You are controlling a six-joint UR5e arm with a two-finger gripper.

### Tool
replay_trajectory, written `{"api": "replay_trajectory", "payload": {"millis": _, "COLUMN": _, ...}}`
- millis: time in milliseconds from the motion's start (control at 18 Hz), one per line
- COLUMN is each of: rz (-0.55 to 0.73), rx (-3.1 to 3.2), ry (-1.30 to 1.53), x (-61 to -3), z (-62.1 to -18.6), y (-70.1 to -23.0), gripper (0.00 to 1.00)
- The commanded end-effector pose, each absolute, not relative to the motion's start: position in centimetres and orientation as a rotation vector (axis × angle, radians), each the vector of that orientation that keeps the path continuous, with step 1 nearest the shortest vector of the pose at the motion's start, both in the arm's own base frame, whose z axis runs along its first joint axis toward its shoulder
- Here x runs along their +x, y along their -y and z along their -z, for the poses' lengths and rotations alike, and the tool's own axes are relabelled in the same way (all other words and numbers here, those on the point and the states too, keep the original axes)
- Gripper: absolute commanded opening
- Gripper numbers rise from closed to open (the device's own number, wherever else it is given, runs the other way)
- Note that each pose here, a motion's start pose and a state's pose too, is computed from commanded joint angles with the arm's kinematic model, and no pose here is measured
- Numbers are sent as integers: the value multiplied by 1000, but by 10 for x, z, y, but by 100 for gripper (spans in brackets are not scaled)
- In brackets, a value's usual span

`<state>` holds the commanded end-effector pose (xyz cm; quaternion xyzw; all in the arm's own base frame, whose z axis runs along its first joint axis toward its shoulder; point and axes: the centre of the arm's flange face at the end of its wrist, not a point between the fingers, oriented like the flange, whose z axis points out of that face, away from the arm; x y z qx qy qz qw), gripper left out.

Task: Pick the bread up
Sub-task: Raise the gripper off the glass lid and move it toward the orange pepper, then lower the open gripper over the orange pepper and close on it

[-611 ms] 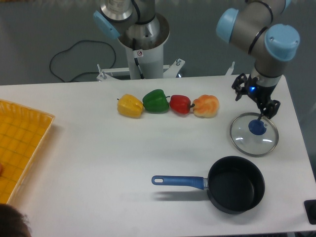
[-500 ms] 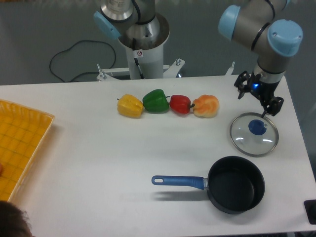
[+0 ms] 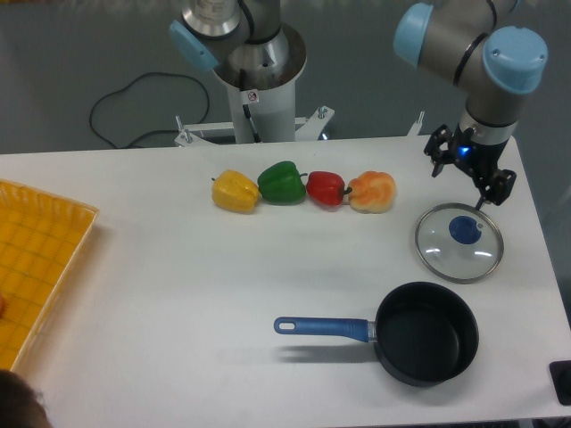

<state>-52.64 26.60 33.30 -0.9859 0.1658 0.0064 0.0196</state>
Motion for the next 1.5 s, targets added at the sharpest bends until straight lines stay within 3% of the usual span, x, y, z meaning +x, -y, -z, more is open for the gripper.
{"api": "replay_trajectory", "payload": {"millis": 111, "rz": 4, "rx": -3067, "ry": -443, "x": -517, "z": -329, "y": -252, "gripper": 100}}
{"api": "replay_trajectory", "payload": {"millis": 389, "rz": 49, "rx": -3029, "ry": 84, "x": -514, "z": -327, "y": -239, "gripper": 100}}
{"api": "replay_trajectory", "payload": {"millis": 611, "rz": 108, "rx": -3042, "ry": 102, "x": -482, "z": -310, "y": -235, "gripper": 100}}
{"api": "replay_trajectory", "payload": {"millis": 778, "rz": 52, "rx": -3038, "ry": 124, "x": -463, "z": -295, "y": -223, "gripper": 100}}
{"api": "replay_trajectory", "payload": {"millis": 1056, "rz": 19, "rx": -3045, "ry": 156, "x": -454, "z": -269, "y": -210, "gripper": 99}}
{"api": "replay_trajectory", "payload": {"millis": 1500, "rz": 74, "rx": -3052, "ry": 159, "x": -455, "z": -242, "y": -211, "gripper": 97}}
